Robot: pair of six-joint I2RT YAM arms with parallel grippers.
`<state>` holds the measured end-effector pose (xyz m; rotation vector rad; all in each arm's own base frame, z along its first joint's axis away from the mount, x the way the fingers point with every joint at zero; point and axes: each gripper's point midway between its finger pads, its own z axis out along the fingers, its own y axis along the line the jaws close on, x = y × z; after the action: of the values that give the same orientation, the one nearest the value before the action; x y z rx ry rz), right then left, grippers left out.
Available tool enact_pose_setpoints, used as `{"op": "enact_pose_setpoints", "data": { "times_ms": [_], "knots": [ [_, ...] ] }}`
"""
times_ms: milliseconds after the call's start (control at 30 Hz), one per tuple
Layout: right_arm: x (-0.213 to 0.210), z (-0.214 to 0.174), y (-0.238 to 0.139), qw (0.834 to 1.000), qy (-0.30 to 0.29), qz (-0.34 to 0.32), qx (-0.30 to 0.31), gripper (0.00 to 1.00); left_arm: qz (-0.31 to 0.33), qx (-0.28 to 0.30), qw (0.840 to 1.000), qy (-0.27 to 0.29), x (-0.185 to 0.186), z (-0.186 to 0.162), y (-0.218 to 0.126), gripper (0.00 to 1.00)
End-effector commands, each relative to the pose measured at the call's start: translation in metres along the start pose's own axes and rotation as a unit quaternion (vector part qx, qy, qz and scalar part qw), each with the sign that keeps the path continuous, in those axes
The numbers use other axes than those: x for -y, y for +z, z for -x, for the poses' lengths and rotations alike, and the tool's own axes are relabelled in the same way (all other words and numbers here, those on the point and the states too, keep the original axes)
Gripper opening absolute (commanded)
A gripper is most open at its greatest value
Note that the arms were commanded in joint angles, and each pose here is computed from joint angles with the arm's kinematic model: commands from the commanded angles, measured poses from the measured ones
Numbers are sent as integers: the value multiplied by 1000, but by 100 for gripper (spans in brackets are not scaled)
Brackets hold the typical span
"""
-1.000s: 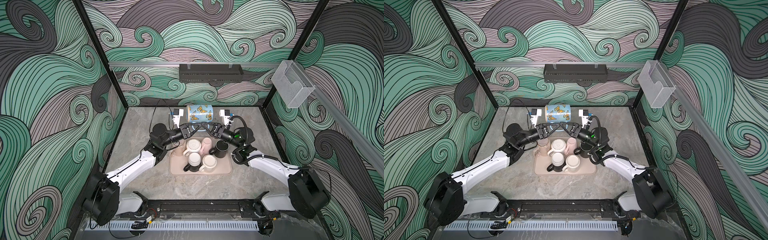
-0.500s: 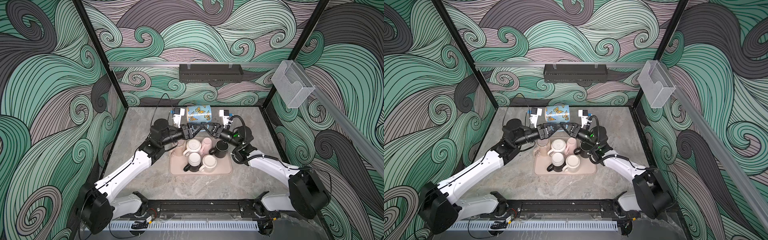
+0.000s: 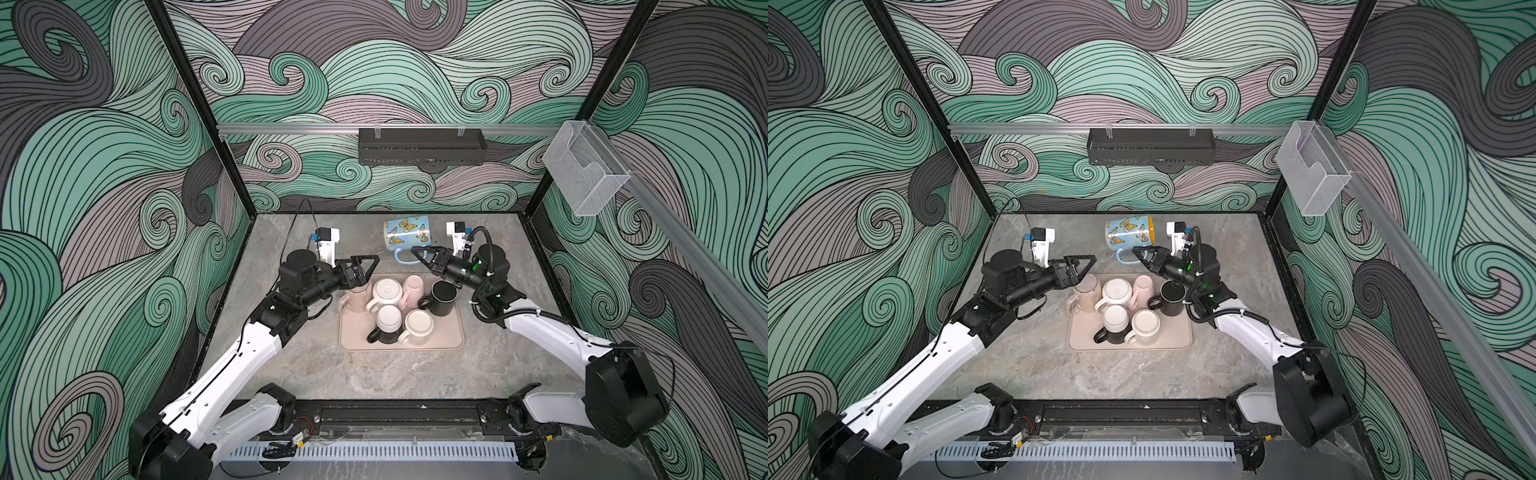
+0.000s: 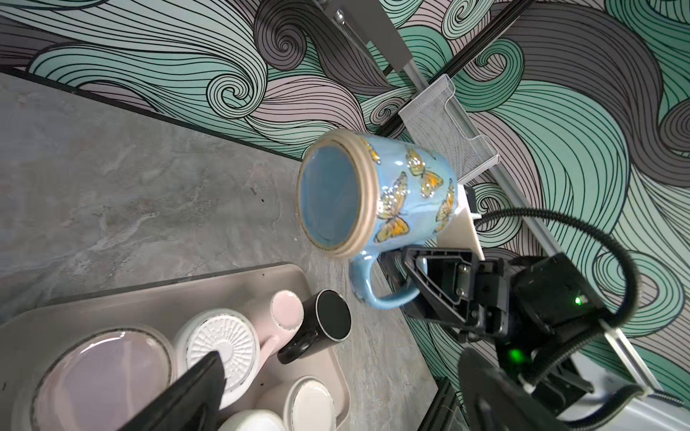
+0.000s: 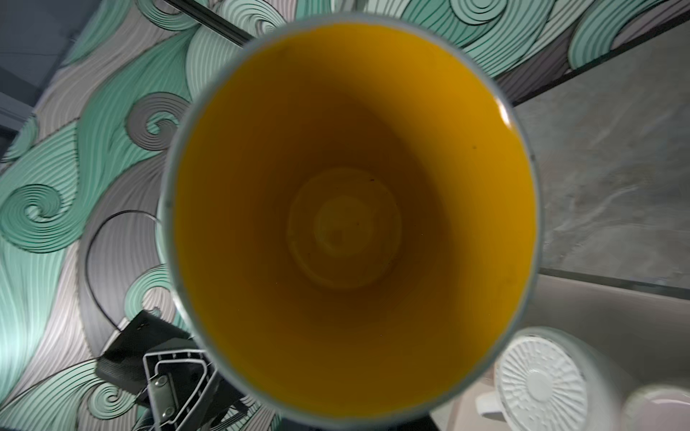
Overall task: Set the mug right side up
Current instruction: 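Release the mug from the left gripper and carry it upright with the right gripper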
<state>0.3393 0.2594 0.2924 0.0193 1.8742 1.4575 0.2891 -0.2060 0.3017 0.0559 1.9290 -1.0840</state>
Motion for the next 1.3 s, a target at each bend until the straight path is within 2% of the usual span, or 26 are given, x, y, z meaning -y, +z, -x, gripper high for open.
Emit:
{"op": "enact_pose_setpoints", "data": {
  "times_ms": [0, 167, 233, 333, 633, 767, 1000, 1267],
  "knots": [
    [-41, 53, -23, 989, -123, -25, 74, 0, 27, -7, 999, 22, -12, -7, -5, 99],
    [-18, 83, -45, 957, -217, -150, 124, 0, 44, -7, 999, 24, -22, -12, -6, 98],
    [-2, 93, -54, 937, -248, -218, 116, 0, 41, -10, 999, 23, -23, -14, -4, 97],
    [14, 104, -63, 913, -272, -287, 97, 0, 37, -13, 999, 22, -22, -15, -3, 97],
    [66, 131, -80, 841, -328, -427, 52, 0, 47, -22, 998, 22, -30, -21, 1, 96],
    [96, 134, -79, 822, -333, -461, 32, 0, 51, -25, 998, 23, -32, -23, 2, 96],
    [151, 133, -80, 804, -306, -509, 2, 0, 61, -29, 997, 26, -37, -26, 2, 96],
    [199, 127, -81, 804, -266, -530, -23, 0, 67, -37, 997, 25, -43, -30, 6, 96]
  ]
}}
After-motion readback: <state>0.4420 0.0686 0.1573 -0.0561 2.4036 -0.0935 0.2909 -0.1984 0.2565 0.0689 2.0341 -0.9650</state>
